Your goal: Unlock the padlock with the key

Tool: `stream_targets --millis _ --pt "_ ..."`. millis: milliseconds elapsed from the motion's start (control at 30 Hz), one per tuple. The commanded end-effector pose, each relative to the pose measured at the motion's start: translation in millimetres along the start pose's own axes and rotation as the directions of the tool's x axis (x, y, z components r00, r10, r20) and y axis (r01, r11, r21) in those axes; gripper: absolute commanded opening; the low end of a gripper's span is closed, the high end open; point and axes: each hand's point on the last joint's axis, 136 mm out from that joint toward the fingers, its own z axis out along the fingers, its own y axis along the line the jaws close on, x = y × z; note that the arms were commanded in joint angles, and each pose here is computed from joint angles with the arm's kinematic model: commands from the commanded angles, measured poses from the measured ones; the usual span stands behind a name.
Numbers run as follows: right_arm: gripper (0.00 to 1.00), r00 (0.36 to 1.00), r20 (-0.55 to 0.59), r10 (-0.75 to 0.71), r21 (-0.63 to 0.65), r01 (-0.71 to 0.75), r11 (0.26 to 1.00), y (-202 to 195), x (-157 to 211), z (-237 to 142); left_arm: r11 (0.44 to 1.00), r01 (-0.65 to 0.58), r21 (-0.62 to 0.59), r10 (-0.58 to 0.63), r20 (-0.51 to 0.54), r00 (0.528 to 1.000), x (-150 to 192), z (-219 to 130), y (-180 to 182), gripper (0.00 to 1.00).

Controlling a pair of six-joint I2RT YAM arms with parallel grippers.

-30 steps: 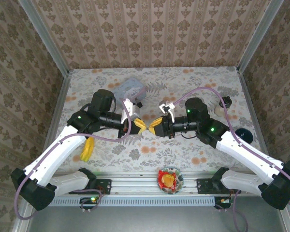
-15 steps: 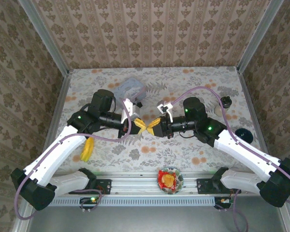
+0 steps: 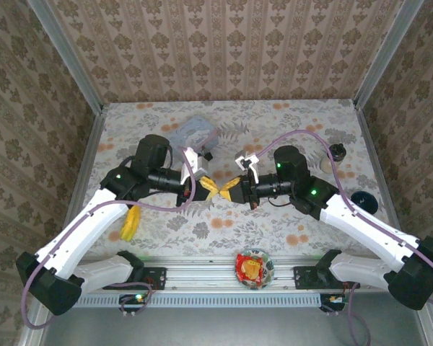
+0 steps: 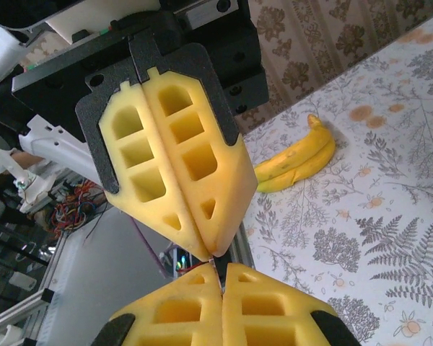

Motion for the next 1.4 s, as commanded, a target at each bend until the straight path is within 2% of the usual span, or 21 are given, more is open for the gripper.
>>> stream_targets --millis 0,33,100,233,333,433,533,633,767,900,933,1000,1167,1233,1267,1367 --pt "0.00 1.000 0.023 0.018 0.057 -0.020 0.998 -9.9 2.8 -6.8 0.999 -0.015 -0.029 0.016 0.061 0.998 -13.9 -9.3 1.4 0.14" --pt "0.00 0.999 0.032 0.021 0.073 -0.024 0.997 -12.3 2.0 -8.4 0.999 -0.005 -0.049 0.008 0.073 0.997 -15.5 -11.1 5.2 0.29" --pt "0.00 0.999 0.046 0.028 0.104 -0.033 0.994 -17.0 0.6 -11.6 0.995 0.016 -0.095 -0.006 0.107 0.994 -20.1 -15.5 14.3 0.48" --pt "0.00 0.996 0.057 0.075 0.195 -0.085 0.977 -32.9 2.5 -18.3 0.965 0.084 -0.247 -0.035 0.194 0.980 -28.7 -30.9 40.4 0.77" --pt "0.00 0.989 0.074 0.127 0.286 -0.143 0.948 -48.7 4.2 -23.8 0.906 0.162 -0.390 -0.063 0.255 0.965 -30.2 -45.5 63.5 0.99" --pt "0.00 0.977 0.096 0.191 0.378 -0.213 0.901 -66.3 8.0 -31.6 0.791 0.292 -0.537 -0.128 0.321 0.938 -22.8 -62.0 95.4 1.00" --pt "0.00 0.960 0.129 0.249 0.440 -0.281 0.853 -80.8 10.0 -39.6 0.637 0.433 -0.638 -0.227 0.381 0.896 -0.3 -72.4 128.3 1.00" --pt "0.00 0.930 0.165 0.327 0.498 -0.365 0.786 -97.7 15.2 -50.0 0.505 0.521 -0.689 -0.319 0.411 0.854 29.4 -69.0 152.1 1.00" --pt "0.00 0.881 0.206 0.425 0.512 -0.467 0.721 -116.5 24.6 -58.8 0.276 0.592 -0.757 -0.393 0.473 0.788 72.5 -67.2 178.3 1.00" --pt "0.00 0.848 0.229 0.478 0.536 -0.519 0.665 -132.0 39.0 -66.1 0.091 0.650 -0.755 -0.442 0.554 0.706 103.7 -62.1 200.1 0.98" --pt "0.00 0.843 0.232 0.485 0.541 -0.526 0.656 -134.2 41.8 -67.0 0.060 0.656 -0.753 -0.460 0.562 0.688 109.5 -59.1 204.2 0.98" --pt "0.00 0.836 0.239 0.494 0.549 -0.536 0.641 -138.4 45.4 -69.2 0.034 0.659 -0.751 -0.491 0.562 0.666 117.6 -46.4 213.9 0.97" --pt "0.00 0.828 0.244 0.505 0.563 -0.545 0.621 -143.6 50.8 -72.3 -0.099 0.667 -0.739 -0.548 0.600 0.583 142.6 -23.1 238.3 0.92" --pt "0.00 0.825 0.247 0.509 0.568 -0.548 0.614 -144.5 52.4 -73.5 -0.137 0.637 -0.758 -0.568 0.587 0.577 150.8 -15.5 247.8 0.92" --pt "0.00 0.825 0.249 0.508 0.571 -0.548 0.611 -144.9 53.1 -74.2 -0.173 0.615 -0.769 -0.571 0.587 0.573 155.6 -14.7 252.3 0.92" --pt "0.00 0.822 0.256 0.509 0.582 -0.552 0.598 -146.2 54.9 -77.3 -0.238 0.560 -0.794 -0.562 0.583 0.587 159.3 -12.0 265.6 0.90"
